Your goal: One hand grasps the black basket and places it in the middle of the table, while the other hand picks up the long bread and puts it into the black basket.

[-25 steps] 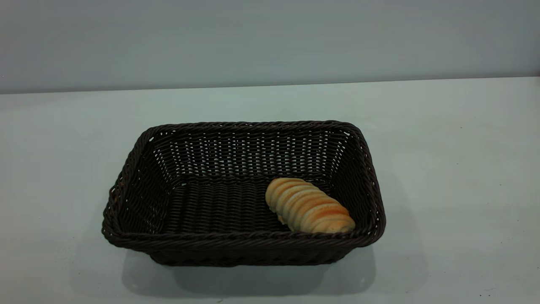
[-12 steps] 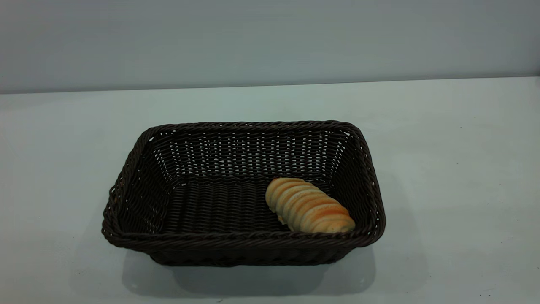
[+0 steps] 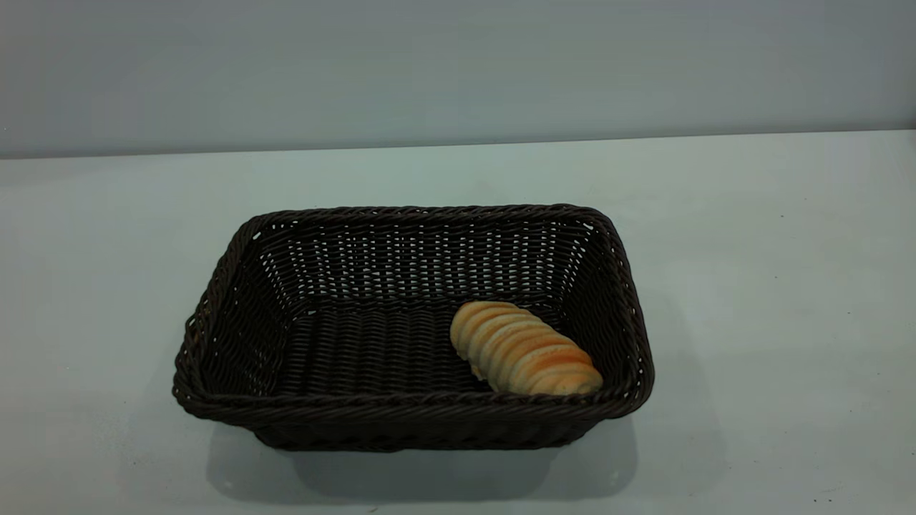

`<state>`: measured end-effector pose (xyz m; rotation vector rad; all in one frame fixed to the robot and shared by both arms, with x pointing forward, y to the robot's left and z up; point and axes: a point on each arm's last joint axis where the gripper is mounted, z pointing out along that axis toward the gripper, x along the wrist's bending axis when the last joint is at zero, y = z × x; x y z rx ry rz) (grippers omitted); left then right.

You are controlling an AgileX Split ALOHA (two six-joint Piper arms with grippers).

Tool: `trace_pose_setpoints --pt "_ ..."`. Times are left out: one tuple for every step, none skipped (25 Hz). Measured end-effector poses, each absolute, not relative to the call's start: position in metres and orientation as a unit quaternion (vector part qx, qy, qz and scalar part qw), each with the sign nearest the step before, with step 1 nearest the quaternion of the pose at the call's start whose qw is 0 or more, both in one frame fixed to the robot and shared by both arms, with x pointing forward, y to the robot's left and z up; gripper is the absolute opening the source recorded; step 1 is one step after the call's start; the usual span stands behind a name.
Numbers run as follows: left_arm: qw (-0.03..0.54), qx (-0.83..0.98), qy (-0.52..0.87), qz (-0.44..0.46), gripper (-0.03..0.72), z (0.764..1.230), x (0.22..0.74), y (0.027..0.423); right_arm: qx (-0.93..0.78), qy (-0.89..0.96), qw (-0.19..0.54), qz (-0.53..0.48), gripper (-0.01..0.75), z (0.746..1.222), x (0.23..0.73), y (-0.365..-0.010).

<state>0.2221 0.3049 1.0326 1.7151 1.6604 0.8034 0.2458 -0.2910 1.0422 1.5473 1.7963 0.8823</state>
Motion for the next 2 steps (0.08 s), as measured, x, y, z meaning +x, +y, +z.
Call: trace_pose_setpoints --pt "0.306 0.648 0.628 0.304 0.529 1.0326 0.2221 0.3049 0.583 0.677 0.301 0.333 0.382 1.0422 0.2458 -0.2910" --pt "0.306 0.648 0.628 0.304 0.529 1.0326 0.2221 0.3049 0.583 0.677 0.301 0.333 0.382 1.0422 0.2458 -0.2910"
